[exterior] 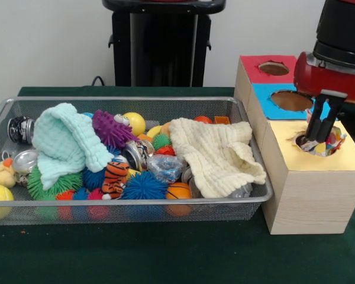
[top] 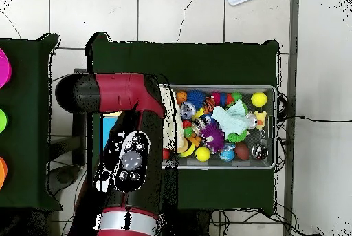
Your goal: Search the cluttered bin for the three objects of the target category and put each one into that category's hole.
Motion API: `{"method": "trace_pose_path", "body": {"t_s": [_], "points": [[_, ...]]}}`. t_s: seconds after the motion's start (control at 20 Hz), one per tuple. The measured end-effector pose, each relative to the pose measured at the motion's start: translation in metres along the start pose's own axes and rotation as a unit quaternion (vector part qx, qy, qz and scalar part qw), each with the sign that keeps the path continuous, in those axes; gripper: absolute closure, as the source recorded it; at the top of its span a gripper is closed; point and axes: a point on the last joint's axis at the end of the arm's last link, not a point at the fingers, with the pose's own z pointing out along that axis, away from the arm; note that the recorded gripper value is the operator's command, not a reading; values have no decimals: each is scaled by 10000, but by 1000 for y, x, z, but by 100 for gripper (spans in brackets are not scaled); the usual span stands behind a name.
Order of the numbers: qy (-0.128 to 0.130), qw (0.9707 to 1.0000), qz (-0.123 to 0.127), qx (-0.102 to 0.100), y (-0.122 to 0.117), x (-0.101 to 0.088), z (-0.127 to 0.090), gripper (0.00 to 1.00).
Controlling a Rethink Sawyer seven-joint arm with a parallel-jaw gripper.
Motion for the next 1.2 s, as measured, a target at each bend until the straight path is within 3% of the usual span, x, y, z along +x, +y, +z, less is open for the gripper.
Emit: {"method": "trace_pose_path", "body": {"t_s": [0.55,1.2], "points": [[-7,9999,-162,-24,22,11,-3,100],[-53,9998,-200,-29,27,13,0,100]]}}
